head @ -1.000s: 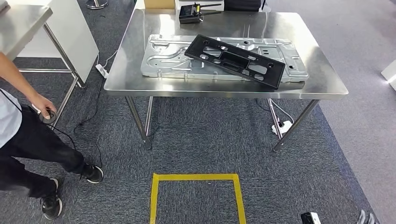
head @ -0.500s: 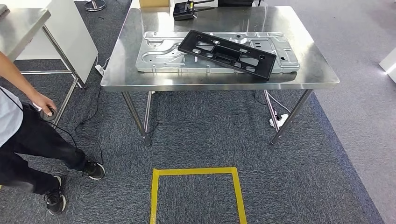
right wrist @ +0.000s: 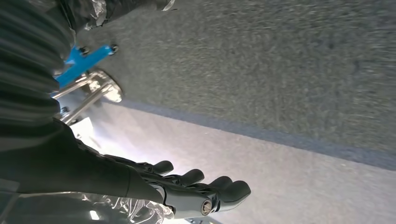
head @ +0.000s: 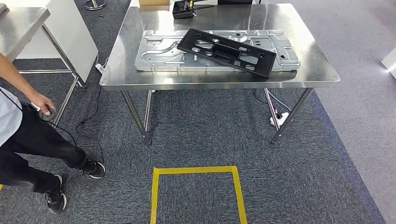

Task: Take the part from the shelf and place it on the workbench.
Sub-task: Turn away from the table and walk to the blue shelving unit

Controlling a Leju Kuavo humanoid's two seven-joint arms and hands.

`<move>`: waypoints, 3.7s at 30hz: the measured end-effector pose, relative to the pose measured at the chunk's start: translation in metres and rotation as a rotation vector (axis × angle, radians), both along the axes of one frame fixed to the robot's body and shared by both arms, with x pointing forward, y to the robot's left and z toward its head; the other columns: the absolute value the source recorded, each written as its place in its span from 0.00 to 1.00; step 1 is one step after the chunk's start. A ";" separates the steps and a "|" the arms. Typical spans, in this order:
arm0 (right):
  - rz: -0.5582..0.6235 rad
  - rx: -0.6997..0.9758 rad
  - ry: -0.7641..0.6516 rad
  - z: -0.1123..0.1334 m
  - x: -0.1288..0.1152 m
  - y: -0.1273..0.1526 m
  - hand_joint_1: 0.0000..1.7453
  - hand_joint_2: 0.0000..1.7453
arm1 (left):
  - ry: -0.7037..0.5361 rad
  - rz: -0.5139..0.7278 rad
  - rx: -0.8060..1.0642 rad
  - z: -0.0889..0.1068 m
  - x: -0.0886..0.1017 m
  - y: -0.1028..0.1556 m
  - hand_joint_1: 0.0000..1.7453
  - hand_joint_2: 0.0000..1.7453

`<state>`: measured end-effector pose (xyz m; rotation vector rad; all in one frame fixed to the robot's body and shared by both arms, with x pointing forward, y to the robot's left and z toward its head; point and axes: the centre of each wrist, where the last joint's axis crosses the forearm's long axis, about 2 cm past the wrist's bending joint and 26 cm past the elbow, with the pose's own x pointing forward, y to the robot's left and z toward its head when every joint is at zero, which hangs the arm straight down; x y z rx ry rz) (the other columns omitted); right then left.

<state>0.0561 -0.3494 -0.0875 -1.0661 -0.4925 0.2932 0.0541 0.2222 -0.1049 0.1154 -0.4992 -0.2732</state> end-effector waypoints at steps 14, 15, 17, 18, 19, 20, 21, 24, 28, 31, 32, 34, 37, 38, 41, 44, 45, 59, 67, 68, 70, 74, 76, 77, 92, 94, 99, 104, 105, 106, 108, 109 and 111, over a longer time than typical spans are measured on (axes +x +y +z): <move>0.028 -0.014 -0.115 0.003 0.004 -0.008 0.00 1.00 | 0.009 0.000 0.002 0.000 0.001 0.000 0.00 0.00; 0.030 -0.015 -0.122 0.003 0.004 -0.008 0.00 1.00 | 0.010 0.000 0.003 0.000 0.001 0.000 0.00 0.00; 0.031 -0.018 -0.129 0.003 0.004 -0.009 0.00 1.00 | 0.013 0.001 0.003 0.000 0.001 0.001 0.00 0.00; 0.030 -0.018 -0.130 0.003 0.004 -0.009 0.00 1.00 | 0.014 0.001 0.004 0.000 0.001 0.001 0.00 0.00; 0.030 -0.018 -0.131 0.003 0.004 -0.009 0.00 1.00 | 0.014 0.001 0.004 0.000 0.001 0.001 0.00 0.00; 0.030 -0.018 -0.131 0.003 0.004 -0.009 0.00 1.00 | 0.014 0.001 0.004 0.000 0.001 0.001 0.00 0.00; 0.030 -0.018 -0.131 0.003 0.004 -0.009 0.00 1.00 | 0.014 0.001 0.004 0.000 0.001 0.001 0.00 0.00; 0.026 -0.017 -0.133 0.003 0.005 -0.009 0.00 1.00 | 0.013 0.001 0.007 0.000 0.001 0.002 0.00 0.00; 0.015 -0.012 -0.148 0.004 0.007 -0.007 0.00 1.00 | 0.013 0.002 0.014 0.000 0.001 0.004 0.00 0.00; 0.017 -0.014 -0.158 0.004 0.008 -0.008 0.00 1.00 | 0.016 0.003 0.015 -0.001 -0.001 0.004 0.00 0.00; 0.019 -0.015 -0.162 0.004 0.008 -0.008 0.00 1.00 | 0.016 0.003 0.015 -0.001 -0.001 0.004 0.00 0.00; 0.021 -0.016 -0.170 0.004 0.009 -0.008 0.00 1.00 | 0.015 0.003 0.017 -0.001 0.000 0.004 0.00 0.00; 0.027 -0.018 -0.190 0.005 0.012 -0.008 0.00 1.00 | 0.014 0.003 0.017 -0.001 0.000 0.004 0.00 0.00; 0.030 -0.016 -0.198 0.005 0.013 -0.007 0.00 1.00 | 0.012 0.004 0.018 0.000 0.001 0.005 0.00 0.00; 0.036 -0.018 -0.224 0.006 0.018 -0.006 0.00 1.00 | 0.004 0.005 0.023 0.000 0.005 0.006 0.00 0.00; 0.036 -0.024 -0.244 0.007 0.021 -0.006 0.00 1.00 | 0.006 0.006 0.023 0.000 0.003 0.006 0.00 0.00; 0.036 -0.026 -0.249 0.007 0.021 -0.006 0.00 1.00 | 0.006 0.006 0.024 0.000 0.003 0.005 0.00 0.00; -0.073 -0.010 -0.472 0.011 0.044 -0.002 0.00 1.00 | -0.001 0.011 0.022 0.000 0.002 0.005 0.00 0.00; -0.023 -0.002 -0.487 0.013 0.051 0.003 0.00 1.00 | 0.002 0.014 0.022 -0.001 0.000 0.005 0.00 0.00; -0.026 0.001 -0.491 0.013 0.052 0.003 0.00 1.00 | 0.001 0.014 0.022 0.000 0.001 0.005 0.00 0.00; -0.065 0.014 -0.516 0.013 0.051 0.003 0.00 1.00 | -0.002 0.015 0.022 0.000 0.002 0.005 0.00 0.00; -0.162 0.063 -0.651 0.018 0.052 0.002 0.00 0.50 | -0.004 0.023 0.020 0.000 0.002 0.005 0.00 0.00; -0.140 0.086 -0.729 0.027 0.056 0.002 0.00 0.00 | -0.004 0.029 0.019 0.000 0.001 0.005 0.00 0.00; -0.116 0.093 -0.759 0.032 0.059 0.002 0.00 0.00 | -0.004 0.031 0.018 0.000 0.001 0.005 0.00 0.00; 0.028 0.185 -0.766 0.043 0.076 0.023 0.00 0.00 | -0.011 0.047 0.010 0.000 -0.001 0.002 0.00 0.00; 0.022 0.209 -0.726 0.034 0.072 0.027 0.00 0.00 | -0.009 0.048 0.010 0.000 -0.002 0.002 0.00 0.00; -0.001 0.242 -0.597 0.013 0.056 0.036 0.00 0.00 | -0.004 0.050 0.011 -0.001 -0.004 0.003 0.00 0.00; -0.064 0.286 -0.454 -0.001 0.039 0.043 0.00 0.00 | 0.002 0.050 0.011 -0.001 -0.006 0.003 0.00 0.00; -0.083 0.299 -0.421 -0.004 0.033 0.045 0.00 0.00 | 0.003 0.050 0.012 -0.001 -0.006 0.003 0.00 0.00; -0.104 0.313 -0.384 -0.006 0.028 0.047 0.00 0.00 | 0.004 0.050 0.012 -0.001 -0.006 0.003 0.00 0.00; -0.150 0.344 -0.308 -0.010 0.020 0.052 0.00 0.00 | 0.006 0.050 0.012 -0.001 -0.006 0.002 0.00 0.00; -0.171 0.359 -0.274 -0.011 0.017 0.055 0.00 0.00 | 0.007 0.050 0.012 -0.001 -0.007 0.002 0.00 0.00; -0.199 0.380 -0.226 -0.013 0.010 0.060 0.00 0.00 | 0.010 0.052 0.013 -0.001 -0.007 0.002 0.00 0.00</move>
